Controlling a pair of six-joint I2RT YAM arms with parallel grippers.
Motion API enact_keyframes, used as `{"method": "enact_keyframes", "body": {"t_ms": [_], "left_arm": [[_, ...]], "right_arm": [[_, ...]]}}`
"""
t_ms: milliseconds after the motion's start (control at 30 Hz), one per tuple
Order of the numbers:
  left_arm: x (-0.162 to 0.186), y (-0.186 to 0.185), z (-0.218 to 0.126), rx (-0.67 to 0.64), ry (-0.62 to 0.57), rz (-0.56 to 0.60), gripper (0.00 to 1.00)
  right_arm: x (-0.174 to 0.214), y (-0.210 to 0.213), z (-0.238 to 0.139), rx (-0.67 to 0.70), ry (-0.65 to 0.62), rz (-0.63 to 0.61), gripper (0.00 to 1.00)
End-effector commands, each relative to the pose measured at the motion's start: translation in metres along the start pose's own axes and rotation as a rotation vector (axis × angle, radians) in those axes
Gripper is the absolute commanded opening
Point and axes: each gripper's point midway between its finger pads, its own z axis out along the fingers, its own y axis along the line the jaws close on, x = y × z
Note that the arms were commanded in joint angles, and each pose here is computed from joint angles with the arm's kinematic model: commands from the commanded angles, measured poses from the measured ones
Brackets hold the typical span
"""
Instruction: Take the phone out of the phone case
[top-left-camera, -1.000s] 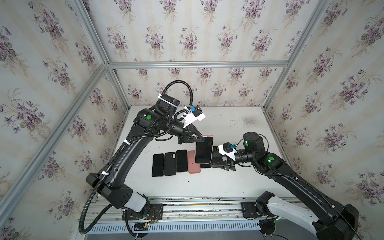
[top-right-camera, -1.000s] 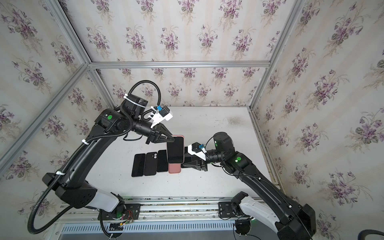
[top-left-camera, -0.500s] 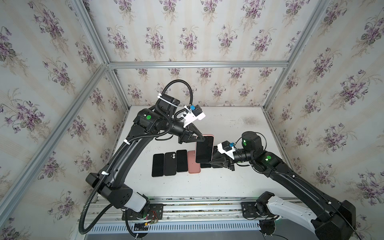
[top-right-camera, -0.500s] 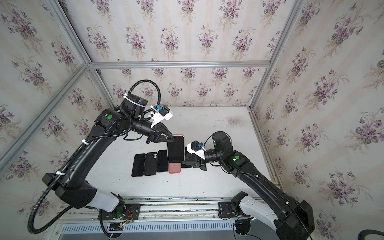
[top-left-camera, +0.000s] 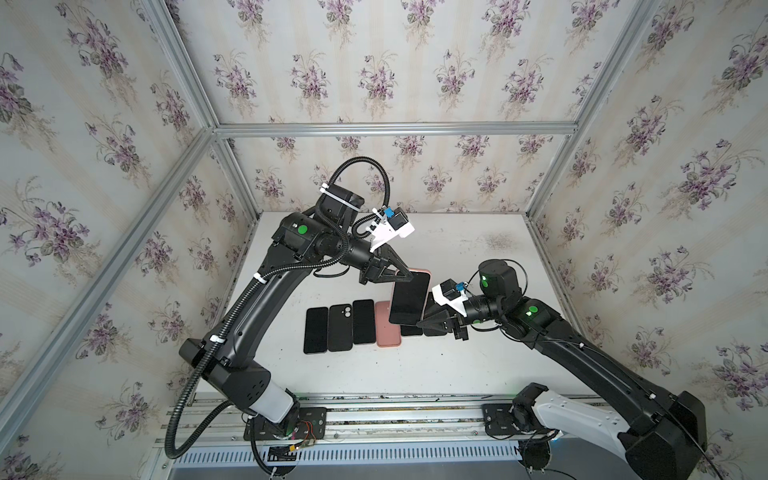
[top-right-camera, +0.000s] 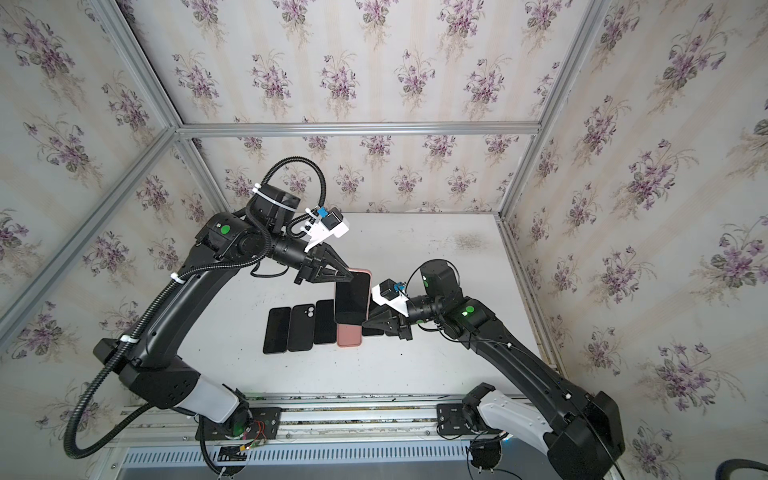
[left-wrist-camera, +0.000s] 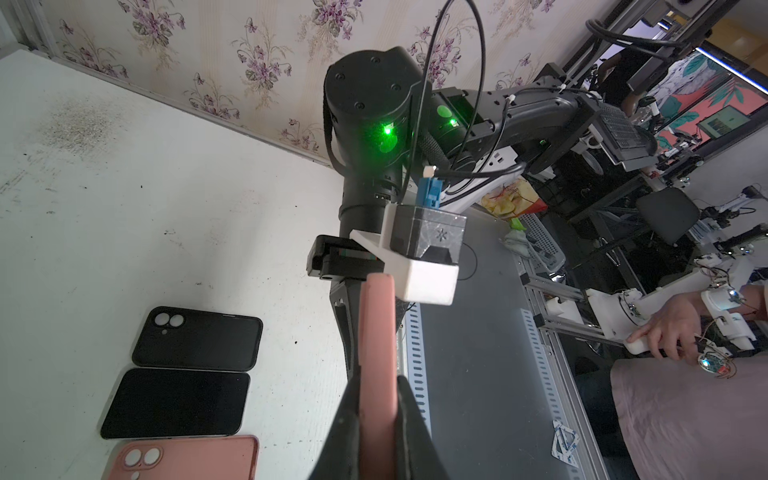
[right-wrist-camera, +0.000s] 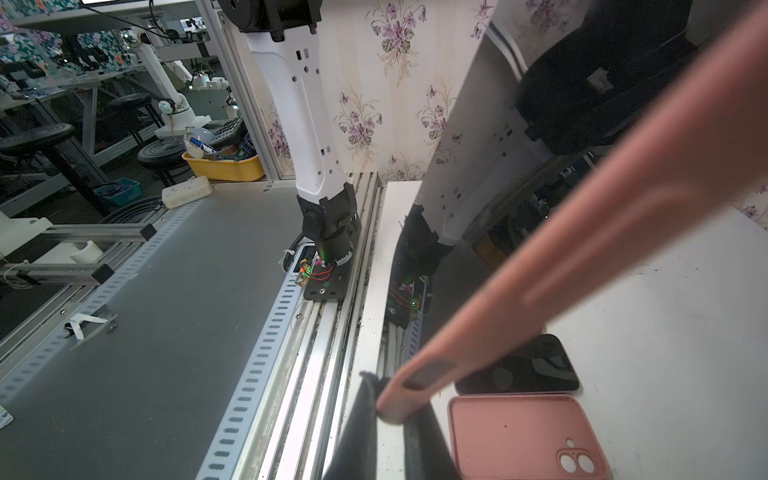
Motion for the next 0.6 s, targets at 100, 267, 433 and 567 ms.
{"method": "enact_keyframes", "body": {"t_ms": [100,267,433,567], "left_arm": [[-0.021,0.003,0.003,0.045,-0.070,0.023,0.00],[-0.023,0.009,0.008,0.060,-0.079,-0.005,0.00],[-0.030,0.017,0.011,0.058,-0.095,-0.022,0.00],[-0.035,0.022,0.013,0.059,-0.108,-0.034,0.00]], "right_arm": [[-0.026,-0.003,0.001,-0.017,-0.052,-0.221,0.02],[-0.040,-0.012,0.005,-0.019,-0.092,-0.264,0.02],[-0.044,-0.016,0.008,-0.029,-0.106,-0.295,0.04],[-0.045,-0.022,0.009,-0.009,-0.114,-0.322,0.04]]}}
